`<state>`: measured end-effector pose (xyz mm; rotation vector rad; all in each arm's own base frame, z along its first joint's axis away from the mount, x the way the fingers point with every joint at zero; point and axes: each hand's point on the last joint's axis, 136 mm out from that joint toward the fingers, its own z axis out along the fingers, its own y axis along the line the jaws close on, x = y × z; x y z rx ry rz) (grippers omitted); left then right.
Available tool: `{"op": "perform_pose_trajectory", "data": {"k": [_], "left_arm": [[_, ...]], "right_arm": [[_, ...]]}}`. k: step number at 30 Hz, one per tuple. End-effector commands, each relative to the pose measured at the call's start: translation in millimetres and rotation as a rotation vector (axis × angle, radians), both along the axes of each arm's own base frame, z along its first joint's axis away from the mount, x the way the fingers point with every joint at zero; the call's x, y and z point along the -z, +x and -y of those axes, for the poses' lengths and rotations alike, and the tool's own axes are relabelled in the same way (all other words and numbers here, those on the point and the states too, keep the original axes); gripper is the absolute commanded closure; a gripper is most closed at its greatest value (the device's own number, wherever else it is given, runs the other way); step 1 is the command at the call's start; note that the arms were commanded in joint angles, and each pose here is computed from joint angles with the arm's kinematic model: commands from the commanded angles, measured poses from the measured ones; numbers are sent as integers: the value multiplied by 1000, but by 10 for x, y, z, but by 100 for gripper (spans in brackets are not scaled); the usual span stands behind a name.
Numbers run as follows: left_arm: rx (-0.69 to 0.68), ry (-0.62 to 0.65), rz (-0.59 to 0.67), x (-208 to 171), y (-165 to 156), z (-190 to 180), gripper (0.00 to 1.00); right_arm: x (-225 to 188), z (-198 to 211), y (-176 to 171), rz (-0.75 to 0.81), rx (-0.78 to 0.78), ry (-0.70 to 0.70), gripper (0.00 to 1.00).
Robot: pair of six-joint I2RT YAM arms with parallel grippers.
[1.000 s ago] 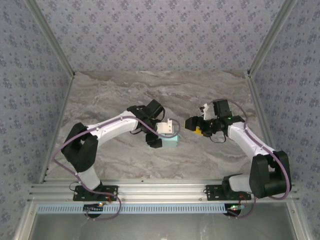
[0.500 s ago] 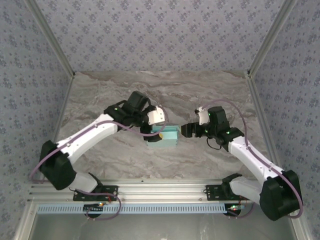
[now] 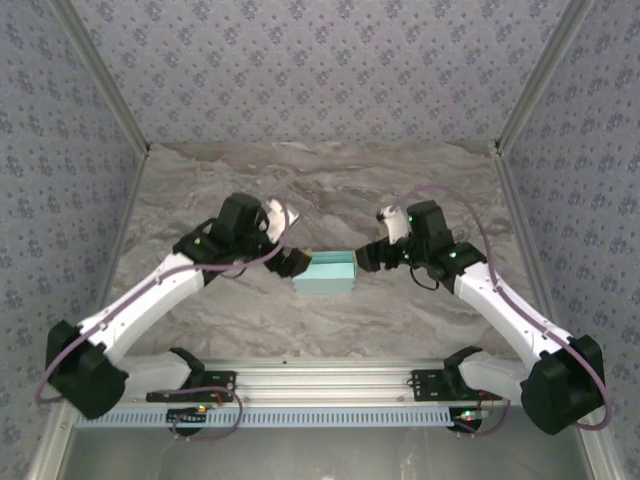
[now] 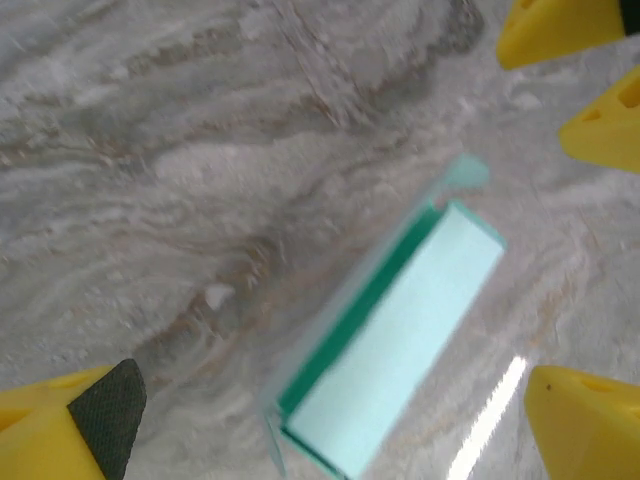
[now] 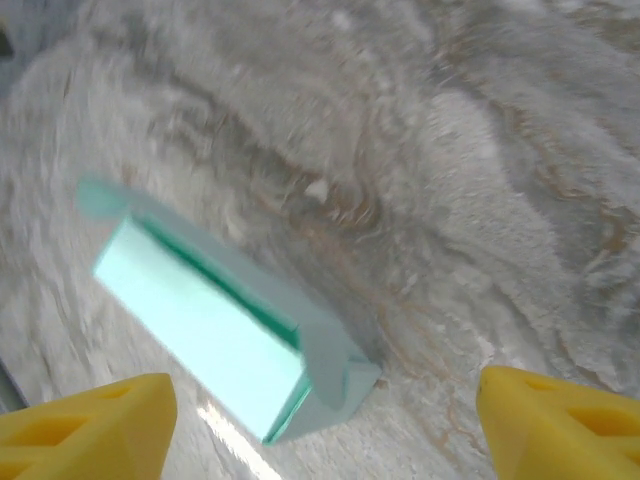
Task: Fold the paper box
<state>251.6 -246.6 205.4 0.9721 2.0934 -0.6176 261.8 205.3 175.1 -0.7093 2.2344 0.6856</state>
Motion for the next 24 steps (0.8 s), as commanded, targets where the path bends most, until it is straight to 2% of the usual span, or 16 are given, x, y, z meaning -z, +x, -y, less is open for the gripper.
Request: {"op": "perform_pose_trajectory", "data": {"k": [1, 4, 5, 7, 8, 10, 15, 20, 24], "left_arm": [[136, -77, 263, -208, -99, 59, 1], [144, -101, 410, -219, -88, -48, 1], [166, -113, 423, -209, -89, -78, 1], [317, -190, 516, -191, -242, -54, 1], [296, -236, 542, -183, -215, -64, 1], [249, -291, 516, -167, -121, -93, 1], [200, -240, 484, 57, -33, -225, 1], [334, -178, 375, 249, -170, -245, 1], [339, -162, 334, 383, -166, -271, 1]], "right_arm": [[-93, -144, -208, 296, -288, -112, 14], [-137, -210, -256, 502, -472, -216, 0], [-128, -221, -234, 546, -522, -248, 0], [-117, -283, -154, 601, -617, -295, 0], [-107, -323, -142, 598, -665, -299, 0], [-92, -423, -136, 566, -775, -307, 0], [26, -692, -30, 488, -890, -356, 0], [120, -883, 29, 404, -941, -371, 0], [262, -918, -54, 269, -990, -383, 0]]}}
